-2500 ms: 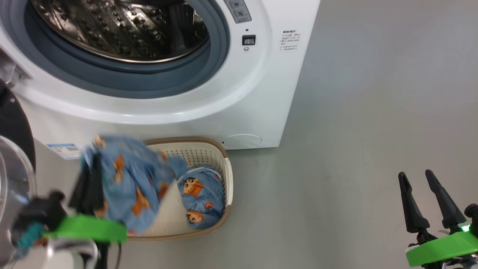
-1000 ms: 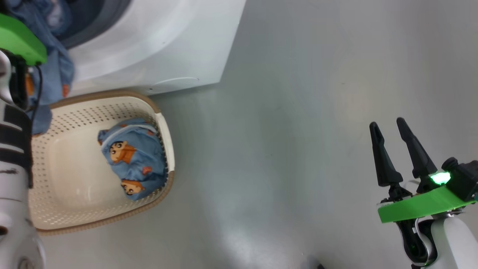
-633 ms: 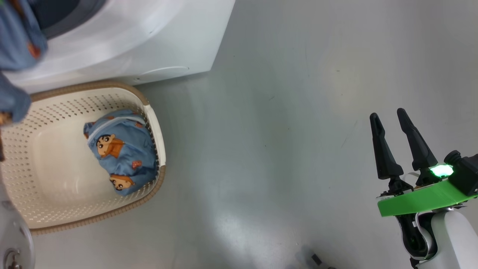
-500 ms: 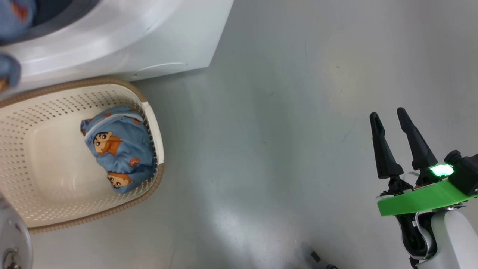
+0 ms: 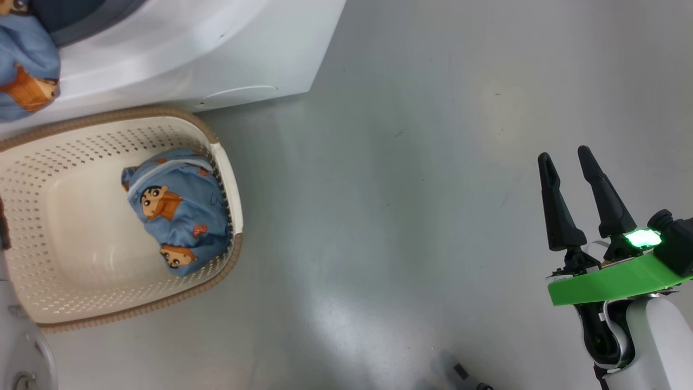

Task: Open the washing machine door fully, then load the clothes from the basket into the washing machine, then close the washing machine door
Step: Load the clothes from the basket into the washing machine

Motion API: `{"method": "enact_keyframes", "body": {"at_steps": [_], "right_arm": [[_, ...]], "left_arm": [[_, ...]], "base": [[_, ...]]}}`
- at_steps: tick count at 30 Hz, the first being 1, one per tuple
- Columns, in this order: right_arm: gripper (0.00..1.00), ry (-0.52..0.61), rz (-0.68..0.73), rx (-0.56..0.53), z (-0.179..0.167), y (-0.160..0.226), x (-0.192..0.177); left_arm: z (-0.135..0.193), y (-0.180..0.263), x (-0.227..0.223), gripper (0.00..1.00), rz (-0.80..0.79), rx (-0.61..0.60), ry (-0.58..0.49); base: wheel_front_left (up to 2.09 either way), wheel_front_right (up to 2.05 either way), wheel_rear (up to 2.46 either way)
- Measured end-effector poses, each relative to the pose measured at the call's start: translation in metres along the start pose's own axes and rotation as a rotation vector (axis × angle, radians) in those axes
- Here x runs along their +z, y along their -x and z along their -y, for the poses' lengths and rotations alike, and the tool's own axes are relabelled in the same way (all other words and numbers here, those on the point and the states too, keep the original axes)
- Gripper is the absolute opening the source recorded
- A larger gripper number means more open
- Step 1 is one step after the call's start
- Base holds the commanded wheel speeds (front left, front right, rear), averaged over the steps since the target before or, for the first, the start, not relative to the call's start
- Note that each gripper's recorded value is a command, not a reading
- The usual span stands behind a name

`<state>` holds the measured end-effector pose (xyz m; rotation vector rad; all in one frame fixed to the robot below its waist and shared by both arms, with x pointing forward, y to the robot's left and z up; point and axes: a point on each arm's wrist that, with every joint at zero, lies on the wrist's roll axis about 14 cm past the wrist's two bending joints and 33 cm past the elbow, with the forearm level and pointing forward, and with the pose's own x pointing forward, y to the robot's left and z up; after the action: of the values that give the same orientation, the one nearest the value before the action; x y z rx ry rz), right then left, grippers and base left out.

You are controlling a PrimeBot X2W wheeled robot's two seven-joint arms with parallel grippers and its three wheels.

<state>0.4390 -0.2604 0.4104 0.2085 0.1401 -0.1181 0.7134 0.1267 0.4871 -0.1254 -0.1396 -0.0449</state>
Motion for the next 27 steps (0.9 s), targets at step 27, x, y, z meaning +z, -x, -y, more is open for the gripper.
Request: {"method": "enact_keyframes", "body": {"at_steps": [27], "right_arm": [[1.0, -0.006, 0.037, 0.086, -0.023, -0.017, 0.008]], "left_arm": [[-0.024, 0.104, -0.053, 1.0, -0.169, 0.073, 0.008]], "base": [[0.0, 0.0, 0.0]]}}
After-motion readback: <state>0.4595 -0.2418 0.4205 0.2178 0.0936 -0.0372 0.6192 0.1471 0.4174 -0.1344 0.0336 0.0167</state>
